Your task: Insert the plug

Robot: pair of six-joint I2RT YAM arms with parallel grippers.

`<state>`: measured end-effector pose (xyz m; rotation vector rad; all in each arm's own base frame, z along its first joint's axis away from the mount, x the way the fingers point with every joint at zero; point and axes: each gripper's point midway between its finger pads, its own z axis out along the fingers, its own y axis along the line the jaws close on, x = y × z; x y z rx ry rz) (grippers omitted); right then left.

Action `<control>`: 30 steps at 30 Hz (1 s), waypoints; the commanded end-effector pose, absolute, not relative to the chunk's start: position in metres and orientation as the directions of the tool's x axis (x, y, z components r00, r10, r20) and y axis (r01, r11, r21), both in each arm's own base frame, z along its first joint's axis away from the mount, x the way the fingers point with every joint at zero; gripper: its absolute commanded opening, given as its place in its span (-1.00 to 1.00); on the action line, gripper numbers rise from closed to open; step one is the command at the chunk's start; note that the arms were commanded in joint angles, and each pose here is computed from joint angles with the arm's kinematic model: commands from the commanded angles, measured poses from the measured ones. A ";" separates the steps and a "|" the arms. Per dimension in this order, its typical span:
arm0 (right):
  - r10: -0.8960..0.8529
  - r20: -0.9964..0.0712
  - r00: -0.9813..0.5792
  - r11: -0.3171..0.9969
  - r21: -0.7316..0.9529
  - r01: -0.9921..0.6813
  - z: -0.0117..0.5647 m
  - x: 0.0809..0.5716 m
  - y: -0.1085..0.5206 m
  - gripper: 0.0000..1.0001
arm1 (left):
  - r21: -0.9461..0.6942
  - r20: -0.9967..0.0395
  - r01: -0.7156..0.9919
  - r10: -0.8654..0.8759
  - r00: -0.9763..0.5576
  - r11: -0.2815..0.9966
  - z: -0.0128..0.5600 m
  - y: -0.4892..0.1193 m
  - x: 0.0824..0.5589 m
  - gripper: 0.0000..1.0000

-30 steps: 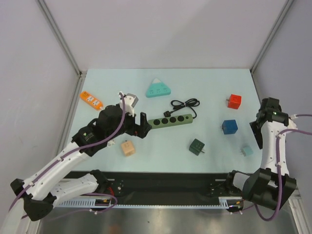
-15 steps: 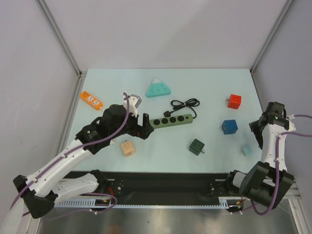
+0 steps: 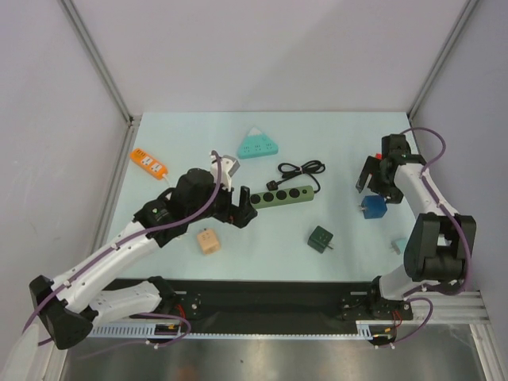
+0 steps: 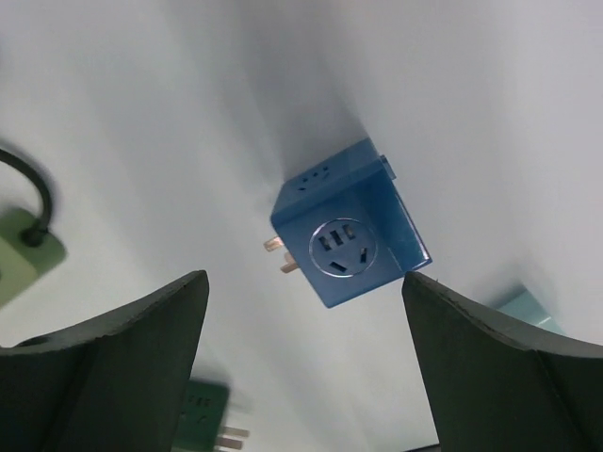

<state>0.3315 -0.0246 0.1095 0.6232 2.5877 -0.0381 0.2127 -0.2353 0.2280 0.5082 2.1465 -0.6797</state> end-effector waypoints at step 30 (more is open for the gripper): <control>0.206 -0.335 -0.920 0.975 -0.008 0.221 0.079 0.332 -0.023 0.67 | -0.502 -0.750 0.636 0.070 -0.657 0.586 0.244 -0.270 0.181 0.88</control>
